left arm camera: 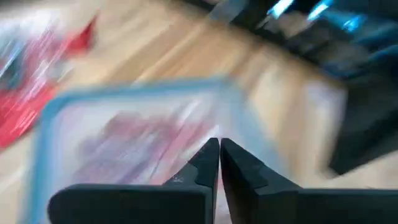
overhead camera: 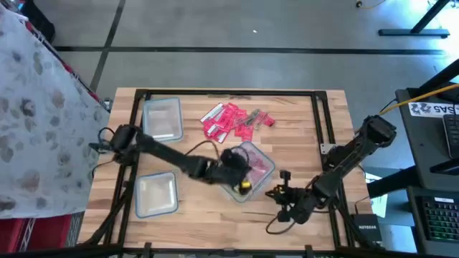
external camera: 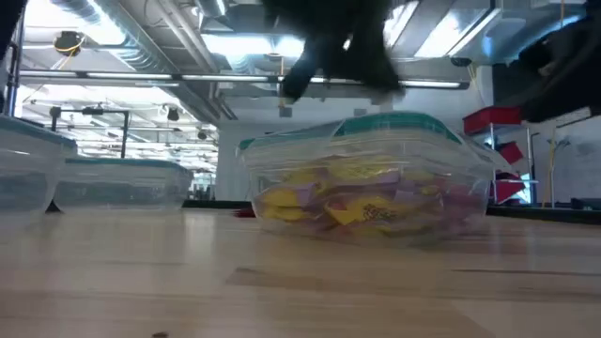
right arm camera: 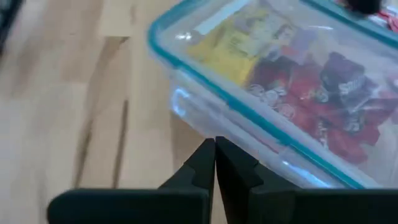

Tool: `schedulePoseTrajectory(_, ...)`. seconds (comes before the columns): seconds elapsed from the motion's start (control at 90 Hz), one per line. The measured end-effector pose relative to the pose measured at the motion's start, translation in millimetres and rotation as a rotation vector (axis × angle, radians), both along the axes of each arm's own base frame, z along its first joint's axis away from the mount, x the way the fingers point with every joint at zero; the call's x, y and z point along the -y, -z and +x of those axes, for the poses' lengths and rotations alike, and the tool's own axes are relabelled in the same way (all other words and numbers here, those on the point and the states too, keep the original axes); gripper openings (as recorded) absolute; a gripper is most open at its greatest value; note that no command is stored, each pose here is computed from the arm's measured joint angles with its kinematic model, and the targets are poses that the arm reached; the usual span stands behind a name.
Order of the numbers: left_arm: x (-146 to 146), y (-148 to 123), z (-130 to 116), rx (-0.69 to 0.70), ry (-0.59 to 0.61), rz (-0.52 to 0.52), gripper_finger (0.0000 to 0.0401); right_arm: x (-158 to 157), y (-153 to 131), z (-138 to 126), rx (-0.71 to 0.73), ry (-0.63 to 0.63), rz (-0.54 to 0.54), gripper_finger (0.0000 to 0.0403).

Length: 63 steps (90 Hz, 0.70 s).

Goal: Sort candy
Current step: Close the right transparent bin

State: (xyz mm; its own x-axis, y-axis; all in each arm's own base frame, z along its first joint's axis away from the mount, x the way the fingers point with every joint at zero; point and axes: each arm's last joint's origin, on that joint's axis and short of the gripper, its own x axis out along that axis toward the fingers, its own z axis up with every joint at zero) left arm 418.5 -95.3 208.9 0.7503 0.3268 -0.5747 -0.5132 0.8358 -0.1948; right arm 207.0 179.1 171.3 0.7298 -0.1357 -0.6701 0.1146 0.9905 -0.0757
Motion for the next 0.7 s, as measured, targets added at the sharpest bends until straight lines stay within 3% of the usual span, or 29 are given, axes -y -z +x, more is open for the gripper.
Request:
schedulePoseTrajectory(0.111, -14.6, 21.8, -3.2, -0.151, -0.043, -0.060, 0.0000, 4.1, 7.1, 9.4, -0.009, 0.036, 0.016, 0.0000)
schedulePoseTrajectory(0.356, -14.2, 56.0, 1.8, -0.256, -0.049, -0.172, 0.0000, 17.6, 26.5, 26.9, -0.058, 0.112, -0.009, 0.0000)
schedulePoseTrajectory(0.7, 2.8, 71.1, 12.4, -0.187, 0.030, -0.242, 0.0000, 24.9, 26.4, 35.0, -0.033, 0.119, -0.034, 0.0000)
